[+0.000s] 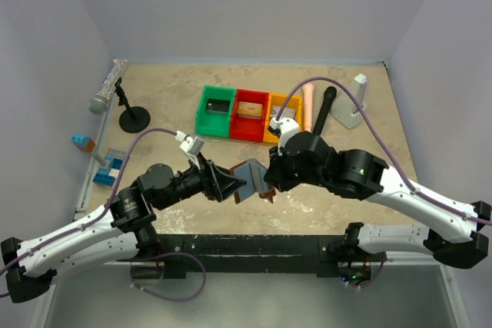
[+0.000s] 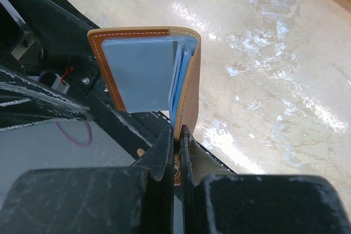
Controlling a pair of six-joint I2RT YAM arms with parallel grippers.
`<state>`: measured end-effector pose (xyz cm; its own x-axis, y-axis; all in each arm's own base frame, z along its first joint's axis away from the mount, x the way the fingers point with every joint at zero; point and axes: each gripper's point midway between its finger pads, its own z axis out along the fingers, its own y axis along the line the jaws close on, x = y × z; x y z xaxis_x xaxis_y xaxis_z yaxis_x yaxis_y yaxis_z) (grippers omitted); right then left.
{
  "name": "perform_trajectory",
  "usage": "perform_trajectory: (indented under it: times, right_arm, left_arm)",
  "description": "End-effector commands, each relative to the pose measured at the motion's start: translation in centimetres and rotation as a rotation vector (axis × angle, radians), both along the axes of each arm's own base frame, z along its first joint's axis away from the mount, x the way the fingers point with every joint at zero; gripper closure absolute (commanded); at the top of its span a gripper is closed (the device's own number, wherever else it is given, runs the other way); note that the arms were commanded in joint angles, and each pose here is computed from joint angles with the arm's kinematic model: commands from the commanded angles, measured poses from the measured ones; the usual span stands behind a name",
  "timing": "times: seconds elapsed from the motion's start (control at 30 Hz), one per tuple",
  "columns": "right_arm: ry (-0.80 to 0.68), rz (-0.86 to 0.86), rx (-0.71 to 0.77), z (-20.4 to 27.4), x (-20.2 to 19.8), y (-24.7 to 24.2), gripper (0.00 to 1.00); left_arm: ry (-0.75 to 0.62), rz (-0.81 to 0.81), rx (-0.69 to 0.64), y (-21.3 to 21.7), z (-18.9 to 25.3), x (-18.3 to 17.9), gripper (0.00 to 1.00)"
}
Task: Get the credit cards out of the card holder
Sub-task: Remove the credit card from the card holder.
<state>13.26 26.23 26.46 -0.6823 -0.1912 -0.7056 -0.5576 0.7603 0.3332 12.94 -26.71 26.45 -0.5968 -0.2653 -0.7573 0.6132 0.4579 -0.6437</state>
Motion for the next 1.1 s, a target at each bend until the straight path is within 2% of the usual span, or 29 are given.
perform_trajectory:
  times: [0.0,0.13,0.43,0.67,0.87,0.97,1.07]
  right_arm:
    - [-0.048,-0.072,-0.069,1.0,0.9,-0.5,1.00]
    - [-0.052,-0.057,-0.091,1.1,0.7,0.2,1.00]
    - [-0.048,0.016,0.013,1.6,-0.4,1.5,1.00]
    - [-0.016,0.061,0.044,1.4,-1.3,2.1,0.97]
    - [-0.020,0.073,0.069,1.8,-1.6,2.0,0.96]
    - [-0.018,0.074,0.070,1.7,-1.7,2.0,0.97]
    - [-0.018,0.074,0.070,1.7,-1.7,2.0,1.00]
  left_arm:
    - [-0.003,-0.008,-0.074,-1.6,1.3,0.6,0.36]
    - [0.011,-0.045,-0.086,-2.8,1.3,0.4,0.35]
    - [0.014,-0.044,-0.074,-3.6,1.1,0.9,0.36]
    - [0.022,-0.040,-0.076,-3.6,0.9,1.0,0.52]
    - [0.025,-0.035,-0.077,-3.5,0.8,1.0,0.73]
    - [0.026,-0.035,-0.078,-3.4,0.8,1.0,0.76]
    - [0.026,-0.036,-0.081,-3.4,1.0,0.9,0.76]
